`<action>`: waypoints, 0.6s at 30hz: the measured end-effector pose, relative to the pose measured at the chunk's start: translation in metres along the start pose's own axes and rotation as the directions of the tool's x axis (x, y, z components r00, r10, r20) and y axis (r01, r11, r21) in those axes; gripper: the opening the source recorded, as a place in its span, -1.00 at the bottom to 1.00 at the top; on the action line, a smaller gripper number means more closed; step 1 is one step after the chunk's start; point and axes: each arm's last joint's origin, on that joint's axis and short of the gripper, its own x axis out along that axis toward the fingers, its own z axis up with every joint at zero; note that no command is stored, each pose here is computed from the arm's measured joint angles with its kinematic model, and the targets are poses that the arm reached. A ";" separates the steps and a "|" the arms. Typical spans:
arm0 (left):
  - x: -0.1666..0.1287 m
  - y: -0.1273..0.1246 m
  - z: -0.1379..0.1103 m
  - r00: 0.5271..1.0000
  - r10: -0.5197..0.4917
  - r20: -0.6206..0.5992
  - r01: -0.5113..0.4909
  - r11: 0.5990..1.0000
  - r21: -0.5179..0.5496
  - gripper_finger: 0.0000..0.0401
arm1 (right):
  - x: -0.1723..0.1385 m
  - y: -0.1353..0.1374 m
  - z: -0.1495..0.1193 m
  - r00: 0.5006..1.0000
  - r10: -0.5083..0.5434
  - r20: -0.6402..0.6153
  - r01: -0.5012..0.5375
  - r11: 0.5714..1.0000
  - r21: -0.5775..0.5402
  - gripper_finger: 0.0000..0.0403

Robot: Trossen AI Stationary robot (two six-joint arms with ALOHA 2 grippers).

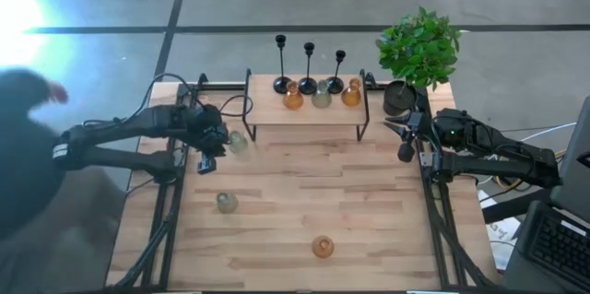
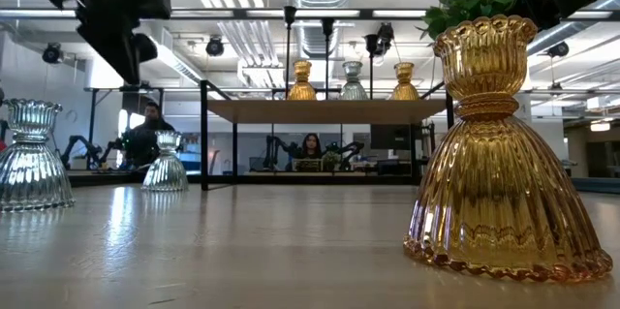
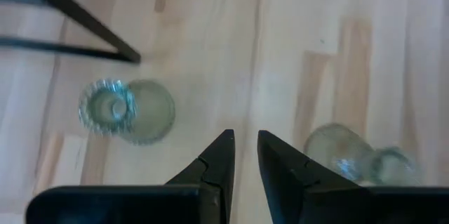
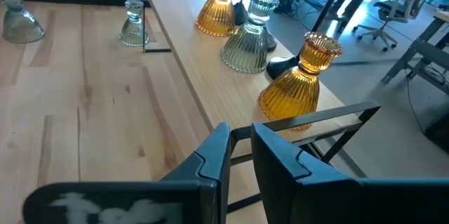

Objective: Pick & Place candle stick holders
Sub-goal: Put the top green candle holder on the shelf

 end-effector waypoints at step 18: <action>0.046 0.013 -0.003 0.969 0.246 -0.039 -0.220 0.920 0.323 -0.67 | 0.000 0.000 0.000 1.000 0.000 0.000 0.000 1.000 0.000 -0.74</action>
